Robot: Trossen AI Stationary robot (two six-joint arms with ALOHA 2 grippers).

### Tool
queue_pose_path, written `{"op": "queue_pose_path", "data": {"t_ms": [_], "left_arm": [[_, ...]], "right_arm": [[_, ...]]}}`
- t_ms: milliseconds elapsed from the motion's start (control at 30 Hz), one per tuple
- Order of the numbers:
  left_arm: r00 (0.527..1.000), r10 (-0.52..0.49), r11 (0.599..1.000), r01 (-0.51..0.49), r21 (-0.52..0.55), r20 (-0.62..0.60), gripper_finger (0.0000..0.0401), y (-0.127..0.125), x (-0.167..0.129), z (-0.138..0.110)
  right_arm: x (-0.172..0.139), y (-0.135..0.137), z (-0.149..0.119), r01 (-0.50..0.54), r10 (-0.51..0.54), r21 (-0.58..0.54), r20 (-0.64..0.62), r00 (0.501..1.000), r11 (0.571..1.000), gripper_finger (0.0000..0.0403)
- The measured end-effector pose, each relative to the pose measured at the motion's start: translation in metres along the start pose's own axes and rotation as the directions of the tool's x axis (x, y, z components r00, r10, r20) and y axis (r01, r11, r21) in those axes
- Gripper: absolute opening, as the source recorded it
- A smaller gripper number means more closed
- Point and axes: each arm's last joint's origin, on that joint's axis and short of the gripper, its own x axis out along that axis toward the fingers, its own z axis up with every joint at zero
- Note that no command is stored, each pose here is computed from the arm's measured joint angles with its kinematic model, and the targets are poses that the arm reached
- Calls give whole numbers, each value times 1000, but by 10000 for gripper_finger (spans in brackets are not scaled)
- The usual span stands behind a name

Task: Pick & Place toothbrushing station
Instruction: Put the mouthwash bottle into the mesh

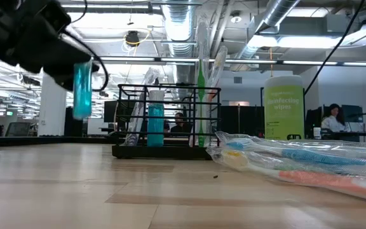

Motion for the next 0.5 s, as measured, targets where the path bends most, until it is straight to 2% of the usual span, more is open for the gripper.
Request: {"op": "queue_pose_path", "data": {"t_ms": [100,267,500], "left_arm": [[999,-34,999,34,-1,1,89,-5,4,8],[999,-28,1000,28,2,-24,89,-10,11,18],[998,-59,998,60,-20,32,89,-18,19,42]], "right_arm": [[0,0,0,0,0,0,0,1000,1000,54],[0,0,0,0,0,0,0,1000,1000,54],[0,0,0,1,-1,1,-1,1000,1000,54]]}}
